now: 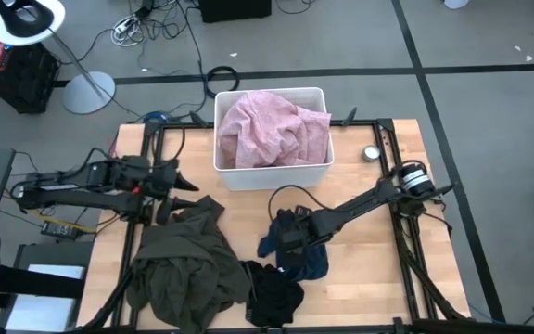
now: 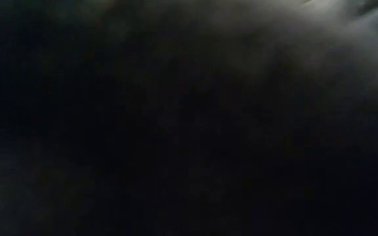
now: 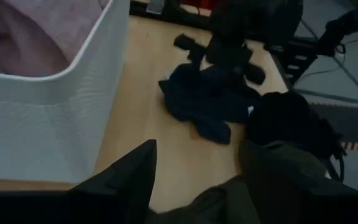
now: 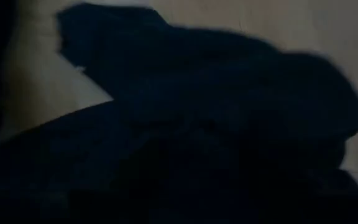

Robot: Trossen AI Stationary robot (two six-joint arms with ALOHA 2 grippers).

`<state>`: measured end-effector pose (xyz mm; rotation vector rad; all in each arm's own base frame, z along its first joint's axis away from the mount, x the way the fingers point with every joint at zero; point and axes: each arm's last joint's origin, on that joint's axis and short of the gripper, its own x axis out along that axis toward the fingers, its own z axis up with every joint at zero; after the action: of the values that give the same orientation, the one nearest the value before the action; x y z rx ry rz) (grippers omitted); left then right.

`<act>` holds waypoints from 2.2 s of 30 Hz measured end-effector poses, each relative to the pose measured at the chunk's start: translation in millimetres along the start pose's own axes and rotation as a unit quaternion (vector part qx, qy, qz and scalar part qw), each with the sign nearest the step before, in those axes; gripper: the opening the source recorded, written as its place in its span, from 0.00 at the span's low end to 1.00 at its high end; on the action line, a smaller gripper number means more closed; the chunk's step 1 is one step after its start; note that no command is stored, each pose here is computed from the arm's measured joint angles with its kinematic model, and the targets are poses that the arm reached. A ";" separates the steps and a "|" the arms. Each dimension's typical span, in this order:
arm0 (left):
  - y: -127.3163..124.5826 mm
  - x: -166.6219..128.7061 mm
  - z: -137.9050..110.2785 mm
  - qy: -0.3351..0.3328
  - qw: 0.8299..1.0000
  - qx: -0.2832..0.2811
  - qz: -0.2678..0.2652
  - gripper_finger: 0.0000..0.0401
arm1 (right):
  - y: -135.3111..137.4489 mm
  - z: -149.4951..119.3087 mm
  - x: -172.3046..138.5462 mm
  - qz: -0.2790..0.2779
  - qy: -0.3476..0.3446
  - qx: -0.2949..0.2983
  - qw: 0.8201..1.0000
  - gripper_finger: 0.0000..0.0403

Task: Sort clothes
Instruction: Put the blue underwear into the white bin

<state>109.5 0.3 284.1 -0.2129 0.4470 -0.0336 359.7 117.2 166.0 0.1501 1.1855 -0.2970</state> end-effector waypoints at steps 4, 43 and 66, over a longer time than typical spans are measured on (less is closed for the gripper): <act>1.9 11.5 -3.5 -0.038 0.999 0.001 -0.008 0.58 | 1.6 0.1 7.6 0.014 0.011 0.054 0.998 0.36; 1.0 13.1 2.2 -0.081 0.997 0.004 -0.015 0.58 | -145.4 143.2 -347.0 -0.228 -0.510 0.099 0.823 0.02; 1.7 13.2 2.2 -0.082 0.997 0.003 -0.004 0.58 | -198.7 154.0 -298.0 -0.277 -0.414 0.141 0.856 0.02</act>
<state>122.3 1.3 280.0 -0.2097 0.2815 -0.0257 333.6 -68.9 507.6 -0.0760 0.2866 -0.9432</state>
